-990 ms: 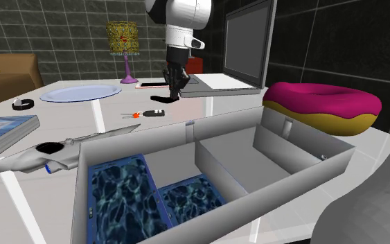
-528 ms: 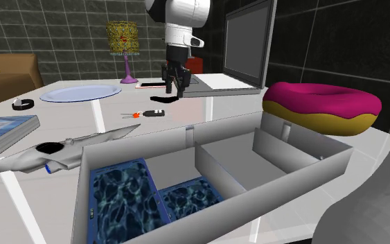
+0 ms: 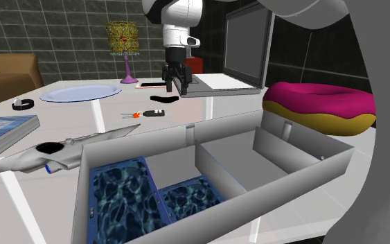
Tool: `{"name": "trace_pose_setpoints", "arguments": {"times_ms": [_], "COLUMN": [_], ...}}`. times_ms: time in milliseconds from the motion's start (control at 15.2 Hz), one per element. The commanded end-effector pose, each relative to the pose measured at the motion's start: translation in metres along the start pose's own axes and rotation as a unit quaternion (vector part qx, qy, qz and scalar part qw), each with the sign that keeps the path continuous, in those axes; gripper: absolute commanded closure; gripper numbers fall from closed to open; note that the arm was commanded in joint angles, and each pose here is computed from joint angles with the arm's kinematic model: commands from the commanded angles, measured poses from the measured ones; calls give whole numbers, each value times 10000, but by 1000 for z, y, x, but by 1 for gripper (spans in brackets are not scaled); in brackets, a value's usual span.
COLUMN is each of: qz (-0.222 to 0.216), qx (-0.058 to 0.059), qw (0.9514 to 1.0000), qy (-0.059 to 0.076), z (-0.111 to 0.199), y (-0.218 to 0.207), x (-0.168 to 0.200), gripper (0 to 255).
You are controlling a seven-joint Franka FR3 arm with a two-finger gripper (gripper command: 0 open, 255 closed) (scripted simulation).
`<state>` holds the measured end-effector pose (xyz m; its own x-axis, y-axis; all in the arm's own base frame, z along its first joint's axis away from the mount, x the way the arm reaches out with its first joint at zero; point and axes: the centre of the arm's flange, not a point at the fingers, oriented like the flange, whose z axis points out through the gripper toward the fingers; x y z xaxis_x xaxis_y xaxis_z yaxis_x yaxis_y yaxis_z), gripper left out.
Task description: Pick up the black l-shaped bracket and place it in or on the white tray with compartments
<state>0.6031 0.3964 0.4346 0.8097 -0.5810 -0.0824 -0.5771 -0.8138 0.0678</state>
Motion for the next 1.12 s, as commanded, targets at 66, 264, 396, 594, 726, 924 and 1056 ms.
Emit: {"name": "trace_pose_setpoints", "arguments": {"times_ms": [66,264,396,594,726,924,1056], "qz": [2,2,2,2,2,4,4], "qx": [-3,-3,-3,-3,-3,-4,-4], "qw": [10000,10000,10000,10000,10000,10000,10000], "qy": [1,1,1,1,1,1,2], "z": [14,14,14,14,14,16,15], "y": [0,0,0,0,0,2,2], "x": [0,0,0,0,0,3,3], "gripper": [0,0,0,0,255,255,255]}}
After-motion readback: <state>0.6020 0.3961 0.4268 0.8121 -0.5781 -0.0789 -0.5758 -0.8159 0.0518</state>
